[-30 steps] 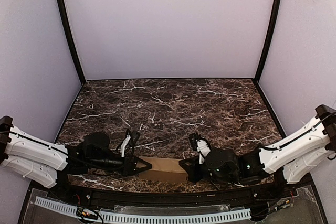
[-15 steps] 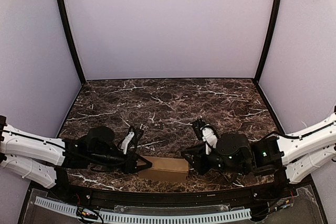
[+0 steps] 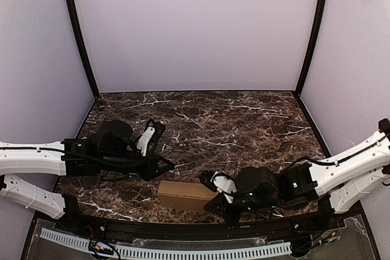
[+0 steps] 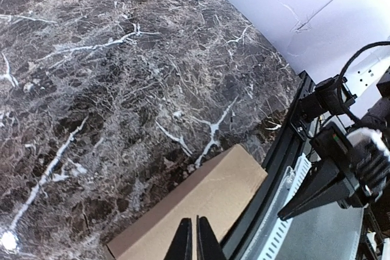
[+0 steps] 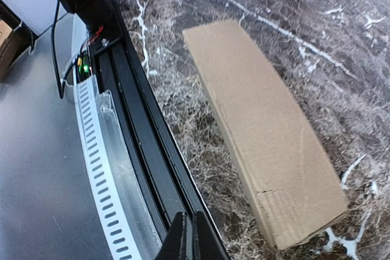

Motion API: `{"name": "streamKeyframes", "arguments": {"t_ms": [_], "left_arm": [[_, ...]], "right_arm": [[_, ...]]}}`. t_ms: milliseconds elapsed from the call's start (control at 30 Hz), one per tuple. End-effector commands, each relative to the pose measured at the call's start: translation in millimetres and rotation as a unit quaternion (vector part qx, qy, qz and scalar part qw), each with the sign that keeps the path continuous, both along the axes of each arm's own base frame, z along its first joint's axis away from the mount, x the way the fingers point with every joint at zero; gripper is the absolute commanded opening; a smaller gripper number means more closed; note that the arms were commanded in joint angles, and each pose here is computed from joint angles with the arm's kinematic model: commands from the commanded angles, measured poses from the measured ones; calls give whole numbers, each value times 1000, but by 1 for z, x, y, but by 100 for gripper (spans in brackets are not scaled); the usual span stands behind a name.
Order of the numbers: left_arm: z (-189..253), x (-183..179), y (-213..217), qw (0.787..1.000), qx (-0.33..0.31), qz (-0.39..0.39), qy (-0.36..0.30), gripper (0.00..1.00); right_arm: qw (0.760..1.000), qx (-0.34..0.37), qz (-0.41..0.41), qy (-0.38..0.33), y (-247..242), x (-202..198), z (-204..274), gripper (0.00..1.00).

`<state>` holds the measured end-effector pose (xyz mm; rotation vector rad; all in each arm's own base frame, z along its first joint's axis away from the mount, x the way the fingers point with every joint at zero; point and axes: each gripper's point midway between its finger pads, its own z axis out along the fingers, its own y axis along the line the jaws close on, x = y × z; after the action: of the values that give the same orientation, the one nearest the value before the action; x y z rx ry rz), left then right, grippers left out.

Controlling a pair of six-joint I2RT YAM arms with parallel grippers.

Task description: Fold the paper box

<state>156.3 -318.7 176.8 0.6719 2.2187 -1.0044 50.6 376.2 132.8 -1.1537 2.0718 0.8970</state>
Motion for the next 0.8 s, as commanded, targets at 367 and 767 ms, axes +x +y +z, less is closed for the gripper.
{"name": "streamKeyframes", "arguments": {"t_ms": [367, 767], "left_arm": [[-54, 40, -9, 997, 63, 2, 53, 0], [-74, 38, -3, 995, 67, 8, 79, 0]], "right_arm": [[988, -73, -130, -37, 15, 47, -55, 0], [975, -45, -209, -65, 11, 122, -59, 0]]}}
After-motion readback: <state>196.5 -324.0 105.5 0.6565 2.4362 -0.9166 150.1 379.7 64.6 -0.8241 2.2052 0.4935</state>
